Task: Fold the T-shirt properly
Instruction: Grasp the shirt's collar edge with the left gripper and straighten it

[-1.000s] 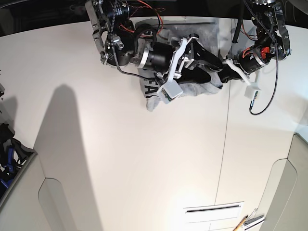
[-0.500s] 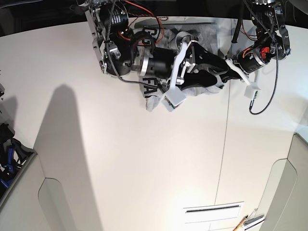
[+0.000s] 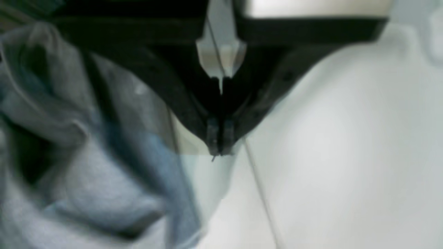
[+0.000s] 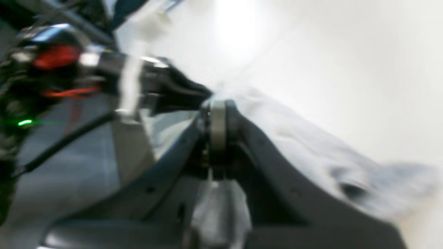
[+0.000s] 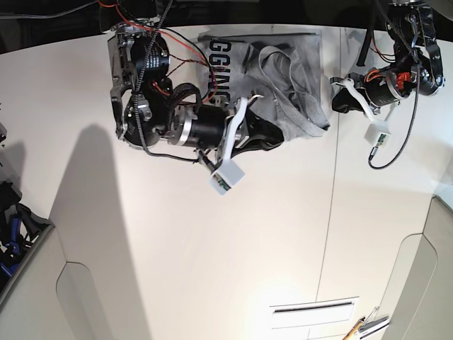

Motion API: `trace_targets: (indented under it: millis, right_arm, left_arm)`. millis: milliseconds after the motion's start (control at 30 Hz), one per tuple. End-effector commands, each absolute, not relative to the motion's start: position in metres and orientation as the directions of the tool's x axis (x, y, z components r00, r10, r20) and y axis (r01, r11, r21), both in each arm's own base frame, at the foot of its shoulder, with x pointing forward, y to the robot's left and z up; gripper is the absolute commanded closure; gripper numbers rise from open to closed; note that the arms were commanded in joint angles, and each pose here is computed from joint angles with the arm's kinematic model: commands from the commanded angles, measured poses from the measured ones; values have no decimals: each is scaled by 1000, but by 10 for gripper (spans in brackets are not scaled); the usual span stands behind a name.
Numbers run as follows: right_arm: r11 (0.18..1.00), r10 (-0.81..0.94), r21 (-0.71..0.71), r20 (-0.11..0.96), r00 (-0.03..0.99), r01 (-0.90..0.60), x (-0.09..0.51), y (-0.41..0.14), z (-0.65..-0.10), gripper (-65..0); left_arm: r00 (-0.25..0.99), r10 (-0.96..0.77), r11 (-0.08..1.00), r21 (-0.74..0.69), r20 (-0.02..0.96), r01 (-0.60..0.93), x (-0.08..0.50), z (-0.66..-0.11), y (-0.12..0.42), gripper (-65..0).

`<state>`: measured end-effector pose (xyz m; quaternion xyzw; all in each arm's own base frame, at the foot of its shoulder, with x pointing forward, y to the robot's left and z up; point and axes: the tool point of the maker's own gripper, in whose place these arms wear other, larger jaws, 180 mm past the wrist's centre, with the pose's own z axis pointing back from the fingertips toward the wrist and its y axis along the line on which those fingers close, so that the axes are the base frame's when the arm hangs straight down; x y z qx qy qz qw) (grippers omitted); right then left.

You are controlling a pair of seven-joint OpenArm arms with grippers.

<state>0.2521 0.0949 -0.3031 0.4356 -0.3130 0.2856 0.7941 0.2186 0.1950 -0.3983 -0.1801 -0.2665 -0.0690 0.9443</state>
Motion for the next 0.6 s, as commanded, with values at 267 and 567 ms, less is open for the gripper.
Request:
trace_targets:
  millis: [267, 567]
  right_arm:
    - [504, 142, 508, 749, 648, -698, 266, 75, -299, 0]
    - [580, 166, 529, 668, 726, -619, 244, 66, -346, 0]
  left_arm:
    - [710, -138, 854, -280, 690, 439, 199, -329, 146, 0]
    - [668, -81, 780, -370, 740, 504, 183, -302, 111, 0]
